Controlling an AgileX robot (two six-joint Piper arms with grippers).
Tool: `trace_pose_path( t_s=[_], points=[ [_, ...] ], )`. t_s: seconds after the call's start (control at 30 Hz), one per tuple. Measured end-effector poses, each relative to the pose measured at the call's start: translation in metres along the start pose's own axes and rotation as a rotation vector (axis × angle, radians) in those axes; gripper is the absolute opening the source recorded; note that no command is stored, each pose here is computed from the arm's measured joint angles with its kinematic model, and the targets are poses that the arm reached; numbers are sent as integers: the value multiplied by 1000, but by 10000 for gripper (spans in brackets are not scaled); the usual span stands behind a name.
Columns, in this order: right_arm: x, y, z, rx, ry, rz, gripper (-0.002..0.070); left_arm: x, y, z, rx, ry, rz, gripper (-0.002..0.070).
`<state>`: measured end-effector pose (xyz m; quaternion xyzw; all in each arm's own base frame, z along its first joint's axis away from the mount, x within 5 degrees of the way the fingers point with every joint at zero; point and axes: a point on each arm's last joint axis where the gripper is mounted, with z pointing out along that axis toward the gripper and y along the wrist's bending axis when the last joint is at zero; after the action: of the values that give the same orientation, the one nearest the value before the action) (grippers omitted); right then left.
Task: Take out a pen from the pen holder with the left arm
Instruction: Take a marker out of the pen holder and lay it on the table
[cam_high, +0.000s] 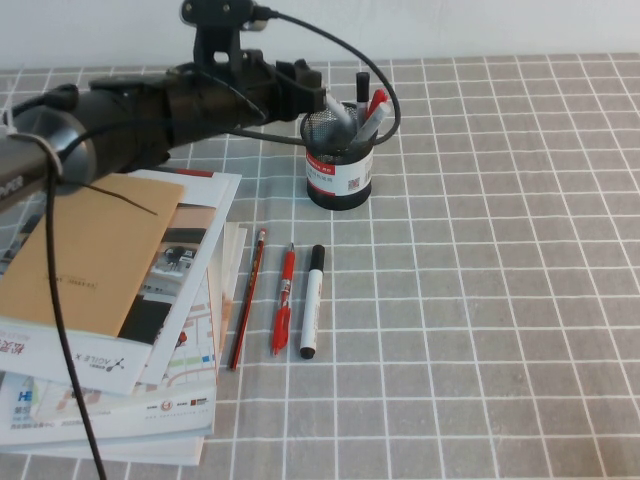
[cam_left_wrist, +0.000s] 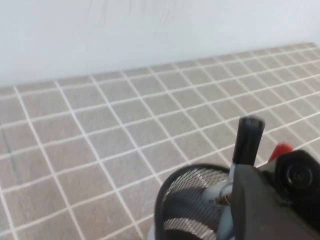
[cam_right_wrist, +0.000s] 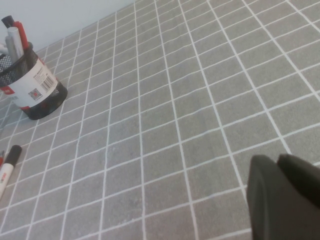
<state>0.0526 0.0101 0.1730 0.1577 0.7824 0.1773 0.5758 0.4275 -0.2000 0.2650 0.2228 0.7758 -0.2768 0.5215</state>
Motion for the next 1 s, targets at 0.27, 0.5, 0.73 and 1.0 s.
trace_pose_path(
  t_s=[0.27,0.5,0.73,1.0],
  points=[
    [0,0,0,0,0,0,-13,-24,-14,-27,11,40,60,106],
    [0,0,0,0,0,0,-13,-38,-42,-59,73,179,178,106],
    [0,0,0,0,0,0,-13,-59,-97,-108,59,308,371,106],
    [0,0,0,0,0,0,-13,-67,-124,-151,53,639,394,106]
  ],
)
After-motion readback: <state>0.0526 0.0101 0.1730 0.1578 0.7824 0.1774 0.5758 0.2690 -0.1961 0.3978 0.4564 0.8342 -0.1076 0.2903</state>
